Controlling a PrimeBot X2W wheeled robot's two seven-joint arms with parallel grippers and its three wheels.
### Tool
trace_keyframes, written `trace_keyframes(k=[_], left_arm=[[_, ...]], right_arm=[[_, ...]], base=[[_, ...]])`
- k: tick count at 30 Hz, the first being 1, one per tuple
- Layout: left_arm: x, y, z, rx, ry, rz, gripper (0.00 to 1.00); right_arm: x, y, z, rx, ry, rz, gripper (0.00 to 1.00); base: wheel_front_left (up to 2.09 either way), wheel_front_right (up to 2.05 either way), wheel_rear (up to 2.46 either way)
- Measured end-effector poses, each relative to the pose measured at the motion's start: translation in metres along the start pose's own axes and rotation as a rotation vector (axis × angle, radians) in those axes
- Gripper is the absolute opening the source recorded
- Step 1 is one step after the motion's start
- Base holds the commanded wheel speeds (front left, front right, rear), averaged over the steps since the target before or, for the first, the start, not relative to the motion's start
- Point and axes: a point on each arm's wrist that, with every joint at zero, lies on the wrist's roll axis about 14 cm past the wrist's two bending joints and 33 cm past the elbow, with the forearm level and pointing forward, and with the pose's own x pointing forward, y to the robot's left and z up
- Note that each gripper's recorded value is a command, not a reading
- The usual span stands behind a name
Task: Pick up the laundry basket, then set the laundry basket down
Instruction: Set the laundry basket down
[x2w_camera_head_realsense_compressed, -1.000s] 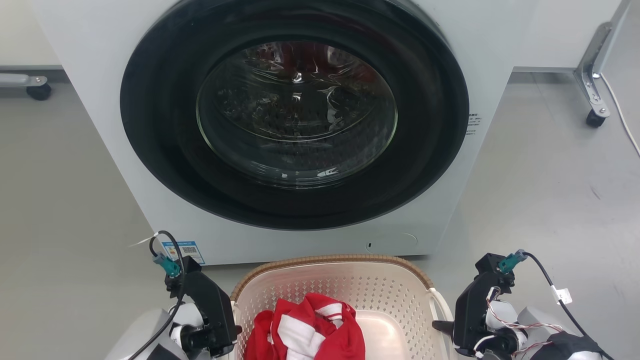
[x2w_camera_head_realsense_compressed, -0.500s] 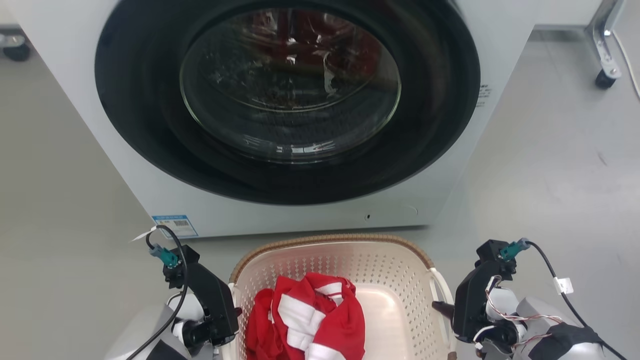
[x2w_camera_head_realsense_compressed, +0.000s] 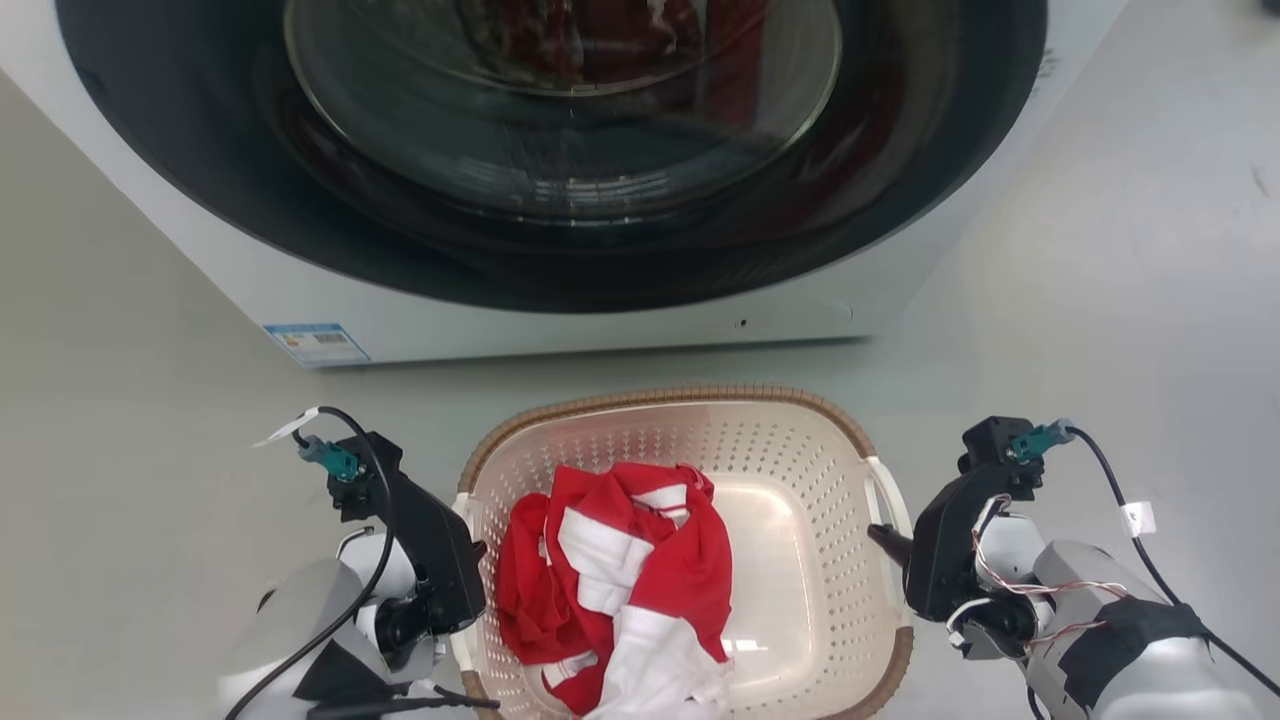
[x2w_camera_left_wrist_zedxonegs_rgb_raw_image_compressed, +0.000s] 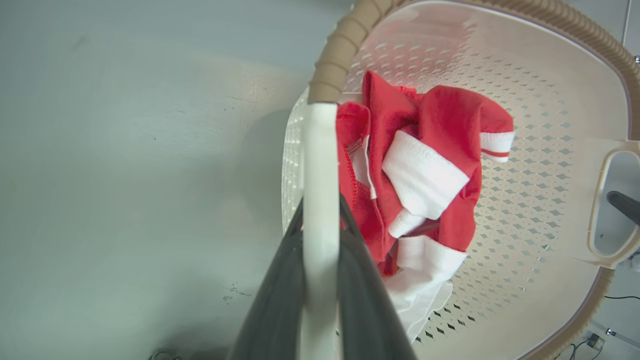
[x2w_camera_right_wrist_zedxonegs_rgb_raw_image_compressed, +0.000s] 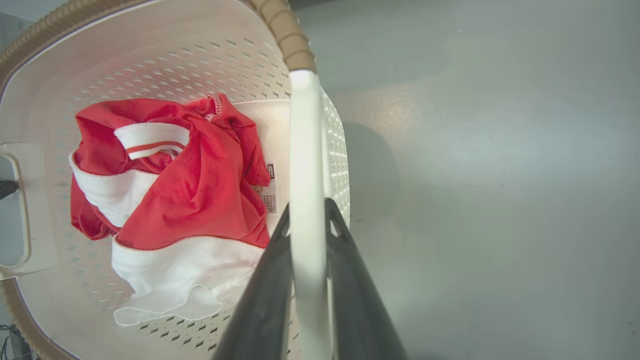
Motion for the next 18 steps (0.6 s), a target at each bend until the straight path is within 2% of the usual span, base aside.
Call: trace_keyframes(k=[18], left_arm=[[0.068,0.031,0.009,-0.005,-0.002,0.055,0.0]], right_arm=[[0.073,-0.03,0.006,-0.034,0.008,-0.002,0.0]], base=[[0.0,0.0,0.0]])
